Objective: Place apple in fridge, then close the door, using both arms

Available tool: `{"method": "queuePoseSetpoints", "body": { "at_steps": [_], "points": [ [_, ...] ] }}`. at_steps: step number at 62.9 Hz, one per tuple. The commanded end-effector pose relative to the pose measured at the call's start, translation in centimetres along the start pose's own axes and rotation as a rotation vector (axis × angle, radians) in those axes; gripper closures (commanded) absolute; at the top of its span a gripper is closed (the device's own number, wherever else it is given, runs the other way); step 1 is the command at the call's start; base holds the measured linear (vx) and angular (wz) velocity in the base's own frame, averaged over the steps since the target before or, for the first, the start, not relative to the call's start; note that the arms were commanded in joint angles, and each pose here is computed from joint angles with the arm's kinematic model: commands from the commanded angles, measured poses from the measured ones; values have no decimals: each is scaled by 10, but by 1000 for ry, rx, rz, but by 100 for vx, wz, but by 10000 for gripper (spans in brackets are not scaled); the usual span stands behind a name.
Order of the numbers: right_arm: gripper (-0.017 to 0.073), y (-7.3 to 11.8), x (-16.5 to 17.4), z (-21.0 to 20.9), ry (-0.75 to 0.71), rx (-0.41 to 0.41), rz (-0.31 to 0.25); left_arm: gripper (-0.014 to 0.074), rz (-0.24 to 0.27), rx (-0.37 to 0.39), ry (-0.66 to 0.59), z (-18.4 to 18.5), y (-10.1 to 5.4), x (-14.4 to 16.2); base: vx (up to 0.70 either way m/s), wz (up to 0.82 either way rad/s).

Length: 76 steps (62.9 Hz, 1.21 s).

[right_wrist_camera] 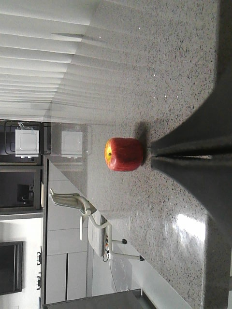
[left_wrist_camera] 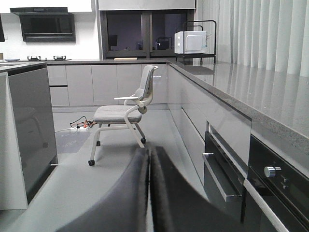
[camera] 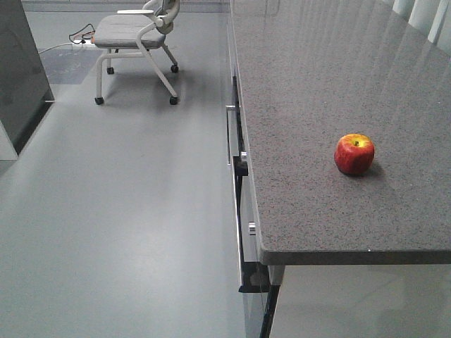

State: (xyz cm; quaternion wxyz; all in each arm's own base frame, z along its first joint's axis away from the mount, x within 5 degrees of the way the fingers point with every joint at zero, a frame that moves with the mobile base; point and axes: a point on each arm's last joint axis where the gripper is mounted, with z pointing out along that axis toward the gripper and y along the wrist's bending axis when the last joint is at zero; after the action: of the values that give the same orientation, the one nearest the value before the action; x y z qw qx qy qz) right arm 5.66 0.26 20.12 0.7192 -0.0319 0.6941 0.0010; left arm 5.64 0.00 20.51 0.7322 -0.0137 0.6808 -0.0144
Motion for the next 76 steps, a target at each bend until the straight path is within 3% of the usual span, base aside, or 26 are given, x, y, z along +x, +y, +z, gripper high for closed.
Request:
{"method": "queuePoseSetpoints", "body": {
  "at_steps": [1,31,45,63,76],
  "points": [
    [563,0,-3,-1,-77,-1,-3,600,-12,1,-69,-1,0,-1,0,0],
    [563,0,-8,-2,-107,-1,-4,600,-12,1,-69,-1,0,-1,0,0],
    [563,-3,-60,-7,-160,6,-4,600,-12,1,-69,-1,0,-1,0,0],
    [563,-7,-128,22,102,8,-3,600,-12,1,-69,-1,0,-1,0,0],
    [563,-8,-142,62,273,3,0,600,-12,1,-69,-1,0,-1,0,0]
  ]
}}
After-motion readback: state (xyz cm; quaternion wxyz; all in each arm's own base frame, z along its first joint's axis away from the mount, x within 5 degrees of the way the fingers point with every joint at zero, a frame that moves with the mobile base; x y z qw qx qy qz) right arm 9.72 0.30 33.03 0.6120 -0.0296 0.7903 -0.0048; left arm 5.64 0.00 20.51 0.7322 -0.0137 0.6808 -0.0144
